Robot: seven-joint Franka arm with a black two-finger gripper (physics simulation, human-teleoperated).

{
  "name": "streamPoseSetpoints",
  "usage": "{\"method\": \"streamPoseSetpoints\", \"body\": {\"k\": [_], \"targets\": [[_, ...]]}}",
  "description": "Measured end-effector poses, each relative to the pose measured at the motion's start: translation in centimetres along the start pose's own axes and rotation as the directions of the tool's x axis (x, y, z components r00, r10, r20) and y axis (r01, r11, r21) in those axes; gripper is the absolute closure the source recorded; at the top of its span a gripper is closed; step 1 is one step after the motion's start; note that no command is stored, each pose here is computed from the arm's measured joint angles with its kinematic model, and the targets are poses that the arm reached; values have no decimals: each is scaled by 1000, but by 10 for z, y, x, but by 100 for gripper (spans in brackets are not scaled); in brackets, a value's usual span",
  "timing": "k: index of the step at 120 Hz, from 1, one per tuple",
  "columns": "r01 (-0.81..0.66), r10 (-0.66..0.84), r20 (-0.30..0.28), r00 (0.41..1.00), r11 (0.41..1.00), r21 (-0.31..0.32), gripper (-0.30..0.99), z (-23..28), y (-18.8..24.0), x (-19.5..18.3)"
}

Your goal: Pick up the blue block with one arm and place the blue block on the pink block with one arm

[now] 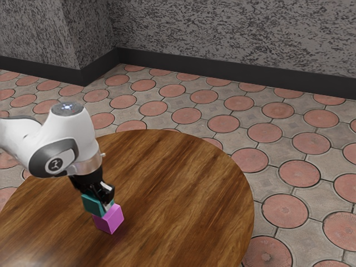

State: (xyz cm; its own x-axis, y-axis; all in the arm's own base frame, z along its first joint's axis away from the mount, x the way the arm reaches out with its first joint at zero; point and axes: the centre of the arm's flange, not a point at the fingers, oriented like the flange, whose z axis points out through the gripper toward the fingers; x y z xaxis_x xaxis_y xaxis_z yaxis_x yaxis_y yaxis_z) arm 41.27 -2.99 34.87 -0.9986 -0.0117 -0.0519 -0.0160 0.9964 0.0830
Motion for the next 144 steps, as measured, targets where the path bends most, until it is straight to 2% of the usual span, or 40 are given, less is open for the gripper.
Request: {"method": "streamPoseSetpoints", "body": {"k": [36,140,144], "targets": [[20,-21,8,1000,999,27,42,5,-3,1],[24,-25,20,999,999,38,42,18,-5,1],[34,-35,21,999,998,45,37,18,-5,0]]}}
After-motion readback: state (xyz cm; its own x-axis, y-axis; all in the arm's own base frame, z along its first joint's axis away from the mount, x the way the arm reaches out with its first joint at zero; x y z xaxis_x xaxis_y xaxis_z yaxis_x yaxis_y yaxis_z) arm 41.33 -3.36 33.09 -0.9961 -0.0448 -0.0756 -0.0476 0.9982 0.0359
